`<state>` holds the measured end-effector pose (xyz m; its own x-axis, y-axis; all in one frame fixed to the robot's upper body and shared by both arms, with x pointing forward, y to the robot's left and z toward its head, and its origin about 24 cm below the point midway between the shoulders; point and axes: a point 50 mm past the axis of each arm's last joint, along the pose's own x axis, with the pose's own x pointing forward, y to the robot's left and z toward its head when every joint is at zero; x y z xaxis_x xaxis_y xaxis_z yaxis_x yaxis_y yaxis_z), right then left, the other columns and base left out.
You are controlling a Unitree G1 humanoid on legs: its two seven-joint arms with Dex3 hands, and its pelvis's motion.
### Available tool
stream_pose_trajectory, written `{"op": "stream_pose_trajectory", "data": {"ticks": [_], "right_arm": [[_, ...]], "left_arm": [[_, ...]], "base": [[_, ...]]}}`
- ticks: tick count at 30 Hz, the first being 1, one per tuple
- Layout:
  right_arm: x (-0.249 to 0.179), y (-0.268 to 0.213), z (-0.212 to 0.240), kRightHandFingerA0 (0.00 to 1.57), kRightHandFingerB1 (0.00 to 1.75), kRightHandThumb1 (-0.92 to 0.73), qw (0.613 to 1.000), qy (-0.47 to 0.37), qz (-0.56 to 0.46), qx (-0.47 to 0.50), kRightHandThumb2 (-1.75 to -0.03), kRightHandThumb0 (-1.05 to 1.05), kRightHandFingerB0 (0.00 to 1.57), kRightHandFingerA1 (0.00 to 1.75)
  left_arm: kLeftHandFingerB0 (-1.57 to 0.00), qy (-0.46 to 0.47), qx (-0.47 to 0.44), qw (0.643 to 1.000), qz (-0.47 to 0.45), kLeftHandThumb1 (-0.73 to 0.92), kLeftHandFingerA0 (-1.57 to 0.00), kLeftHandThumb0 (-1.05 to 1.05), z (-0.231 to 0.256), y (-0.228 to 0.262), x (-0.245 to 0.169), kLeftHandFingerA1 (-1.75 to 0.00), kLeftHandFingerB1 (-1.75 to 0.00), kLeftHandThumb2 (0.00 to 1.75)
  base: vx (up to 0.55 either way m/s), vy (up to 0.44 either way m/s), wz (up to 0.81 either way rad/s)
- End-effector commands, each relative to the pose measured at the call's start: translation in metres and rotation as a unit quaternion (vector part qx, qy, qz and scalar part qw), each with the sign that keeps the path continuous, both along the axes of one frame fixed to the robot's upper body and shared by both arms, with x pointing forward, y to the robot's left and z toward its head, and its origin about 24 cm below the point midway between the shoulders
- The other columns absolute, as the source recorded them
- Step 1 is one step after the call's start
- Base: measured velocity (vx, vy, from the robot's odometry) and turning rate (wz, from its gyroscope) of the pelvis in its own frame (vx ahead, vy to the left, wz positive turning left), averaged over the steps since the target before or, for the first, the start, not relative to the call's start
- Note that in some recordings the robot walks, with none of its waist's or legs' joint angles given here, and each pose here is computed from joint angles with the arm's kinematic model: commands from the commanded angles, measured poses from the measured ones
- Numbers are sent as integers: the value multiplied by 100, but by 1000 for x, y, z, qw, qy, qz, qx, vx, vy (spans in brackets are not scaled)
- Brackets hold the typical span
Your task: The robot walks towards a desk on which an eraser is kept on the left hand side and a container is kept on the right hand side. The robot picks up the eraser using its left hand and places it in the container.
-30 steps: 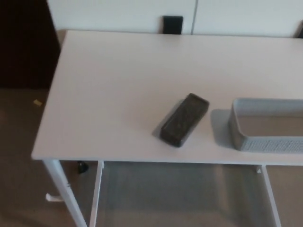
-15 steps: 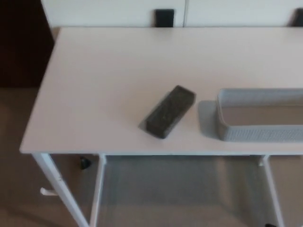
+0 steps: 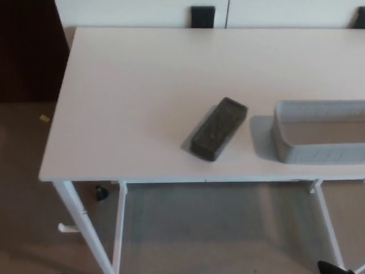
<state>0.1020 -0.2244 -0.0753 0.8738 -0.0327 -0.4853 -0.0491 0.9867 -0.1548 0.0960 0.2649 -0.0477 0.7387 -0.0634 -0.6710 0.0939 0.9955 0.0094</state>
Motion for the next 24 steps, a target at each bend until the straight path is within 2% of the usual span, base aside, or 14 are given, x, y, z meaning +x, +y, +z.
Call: {"op": "stream_pose_trajectory", "data": {"ticks": [1,2,3,15,24], "right_arm": [[-3,-5,1,41,37,-64,1000,2,1,-10,-59,-37,21,50],[-5,-5,1,34,51,-45,1000,3,2,-8,-93,-30,11,62],[-5,-5,1,40,38,-65,1000,3,2,-7,-60,-39,21,51],[-8,-3,1,40,38,-64,1000,5,-1,-3,-59,-36,24,50],[11,-2,3,40,40,-64,1000,-10,11,-9,-59,-38,21,52]], "left_arm": [[-41,-17,19,1000,-4,63,-42,-24,0,0,-3,-41,-36,59],[-40,-18,22,1000,-4,64,-41,-23,-1,-1,-4,-41,-36,59],[-41,-19,24,1000,-4,64,-42,-23,-1,-1,-3,-41,-36,59],[-43,-23,41,999,-1,63,-44,-25,-2,-2,-2,-40,-35,59],[-43,-50,44,998,17,65,-44,-26,2,-2,14,-40,-35,60]], "base": [[0,0,0],[71,36,10],[71,0,8],[-6,-89,4],[-5,-54,10]]}}
